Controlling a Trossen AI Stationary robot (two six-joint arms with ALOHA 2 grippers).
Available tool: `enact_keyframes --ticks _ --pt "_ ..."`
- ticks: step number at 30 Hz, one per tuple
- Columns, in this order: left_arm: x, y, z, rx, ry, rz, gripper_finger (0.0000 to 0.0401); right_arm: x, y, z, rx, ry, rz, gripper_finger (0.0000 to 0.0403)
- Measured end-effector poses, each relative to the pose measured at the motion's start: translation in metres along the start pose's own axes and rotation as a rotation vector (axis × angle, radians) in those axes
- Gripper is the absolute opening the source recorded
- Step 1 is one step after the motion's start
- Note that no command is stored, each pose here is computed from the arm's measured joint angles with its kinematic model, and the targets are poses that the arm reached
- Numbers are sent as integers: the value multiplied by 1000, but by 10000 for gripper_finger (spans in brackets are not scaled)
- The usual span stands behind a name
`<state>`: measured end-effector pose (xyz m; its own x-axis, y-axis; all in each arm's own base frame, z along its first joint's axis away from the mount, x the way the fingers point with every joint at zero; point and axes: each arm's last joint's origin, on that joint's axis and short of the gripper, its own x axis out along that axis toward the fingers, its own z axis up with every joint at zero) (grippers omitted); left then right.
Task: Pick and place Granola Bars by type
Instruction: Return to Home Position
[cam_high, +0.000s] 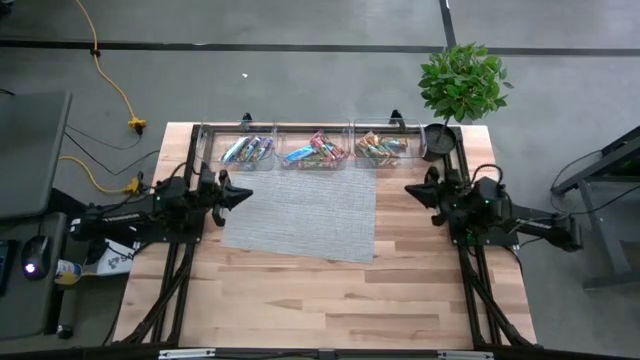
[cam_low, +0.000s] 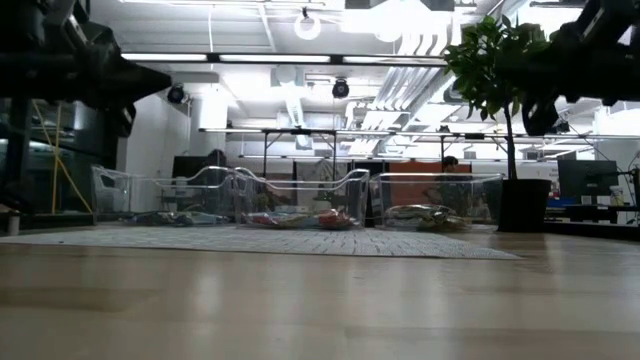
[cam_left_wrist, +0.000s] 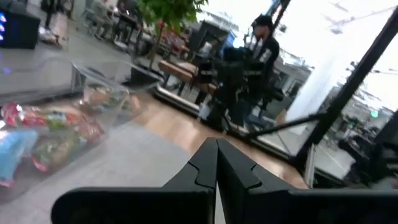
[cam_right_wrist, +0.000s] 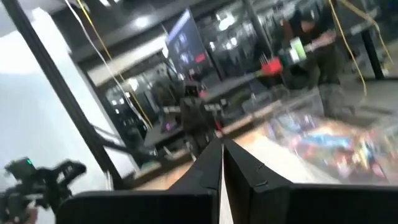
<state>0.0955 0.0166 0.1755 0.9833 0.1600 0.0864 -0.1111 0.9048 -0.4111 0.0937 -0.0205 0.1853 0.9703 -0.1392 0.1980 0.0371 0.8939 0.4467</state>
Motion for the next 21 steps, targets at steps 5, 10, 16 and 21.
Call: enact_keyframes --ticks 5,10,16,21 --pt "0 1 -7 -22 94 -34 0 0 -4 -6 2 63 -43 0" --pt "0 2 -7 120 87 -17 0 -1 -7 -13 -74 135 -78 0" --pt "1 2 -7 344 114 -14 0 -1 -5 -14 -380 179 23 0" --pt "0 3 -7 350 103 39 0 -1 -5 -14 -392 177 16 0"
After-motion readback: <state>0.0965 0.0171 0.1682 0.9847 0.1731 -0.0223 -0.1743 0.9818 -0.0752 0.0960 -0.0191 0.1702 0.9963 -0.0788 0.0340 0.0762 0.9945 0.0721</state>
